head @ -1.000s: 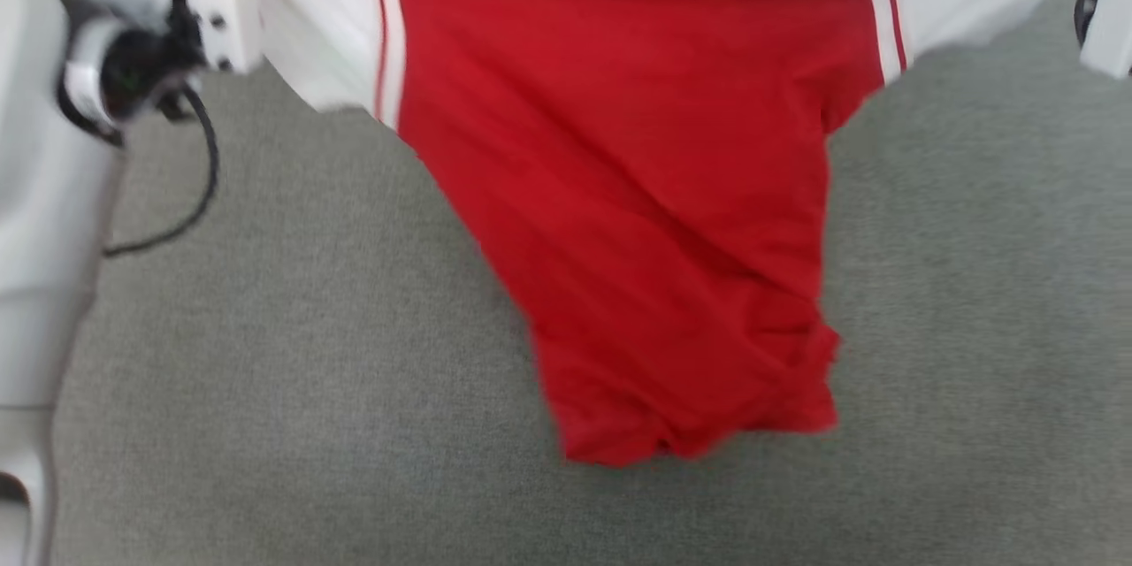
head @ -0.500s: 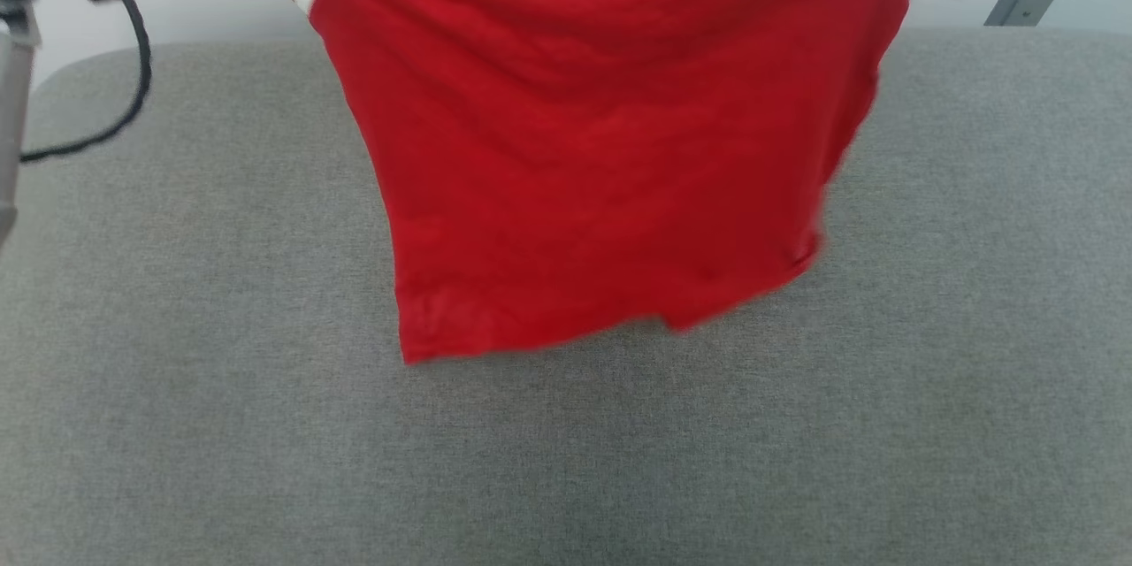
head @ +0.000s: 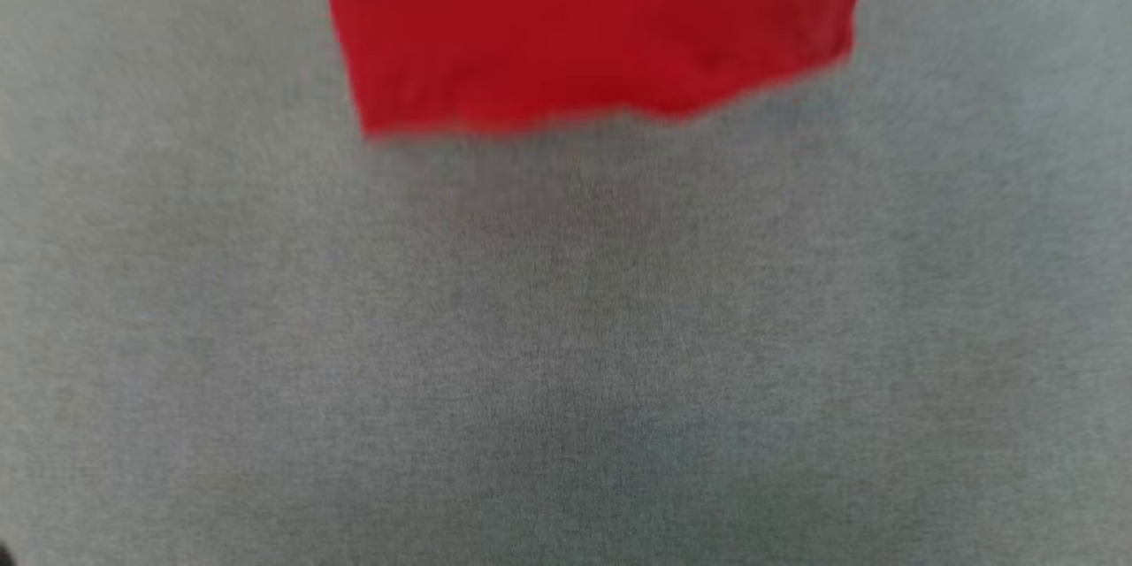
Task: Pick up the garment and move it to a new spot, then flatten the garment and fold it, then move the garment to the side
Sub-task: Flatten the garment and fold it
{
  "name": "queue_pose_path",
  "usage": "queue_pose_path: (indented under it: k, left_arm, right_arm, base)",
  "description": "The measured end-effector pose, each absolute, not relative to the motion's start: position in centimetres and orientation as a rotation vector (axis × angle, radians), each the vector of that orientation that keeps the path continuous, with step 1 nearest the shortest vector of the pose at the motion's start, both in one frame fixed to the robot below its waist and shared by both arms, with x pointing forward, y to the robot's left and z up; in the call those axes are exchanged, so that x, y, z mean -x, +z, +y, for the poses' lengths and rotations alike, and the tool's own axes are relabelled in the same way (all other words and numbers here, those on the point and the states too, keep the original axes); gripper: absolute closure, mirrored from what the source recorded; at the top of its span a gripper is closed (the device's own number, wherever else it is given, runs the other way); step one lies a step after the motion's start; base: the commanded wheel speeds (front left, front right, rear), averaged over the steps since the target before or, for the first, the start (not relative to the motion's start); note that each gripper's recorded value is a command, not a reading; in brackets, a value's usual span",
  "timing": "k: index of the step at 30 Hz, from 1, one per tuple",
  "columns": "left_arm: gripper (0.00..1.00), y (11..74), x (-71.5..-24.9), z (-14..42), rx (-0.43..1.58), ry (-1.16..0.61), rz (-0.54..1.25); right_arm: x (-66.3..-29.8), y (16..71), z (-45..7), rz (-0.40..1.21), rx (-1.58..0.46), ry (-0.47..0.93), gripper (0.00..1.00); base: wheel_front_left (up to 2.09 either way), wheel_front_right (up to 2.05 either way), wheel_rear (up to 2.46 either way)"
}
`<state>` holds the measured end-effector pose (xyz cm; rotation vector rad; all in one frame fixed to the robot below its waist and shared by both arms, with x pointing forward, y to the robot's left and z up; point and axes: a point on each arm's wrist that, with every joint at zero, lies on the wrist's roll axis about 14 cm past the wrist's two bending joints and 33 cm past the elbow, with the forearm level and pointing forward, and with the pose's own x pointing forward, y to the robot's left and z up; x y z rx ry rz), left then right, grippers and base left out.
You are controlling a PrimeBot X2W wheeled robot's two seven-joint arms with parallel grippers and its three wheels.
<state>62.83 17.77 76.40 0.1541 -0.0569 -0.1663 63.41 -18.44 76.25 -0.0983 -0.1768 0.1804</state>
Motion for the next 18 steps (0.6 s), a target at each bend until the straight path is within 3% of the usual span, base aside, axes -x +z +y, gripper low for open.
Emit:
queue_pose_path:
  k: [5,10,18]
  left_arm:
    - [1.00,78.9,-65.4,16.8,-0.186,-0.160,-0.306]
    - [1.00,79.8,-65.9,16.5,-0.213,-0.174,-0.518]
    - [1.00,68.4,-66.8,19.8,-0.225,-0.148,-0.228]
  right_arm:
    - [-66.2,77.3,-18.7,-0.397,0.166,0.132,1.00]
    - [-68.2,75.9,-17.6,-0.476,0.226,0.135,1.00]
    - [-69.2,68.1,-14.6,-0.283,0.220,0.211,1.00]
  base:
    - [0.00,0.00,0.00]
    - [0.00,0.00,0.00]
    - [0.00,0.00,0.00]
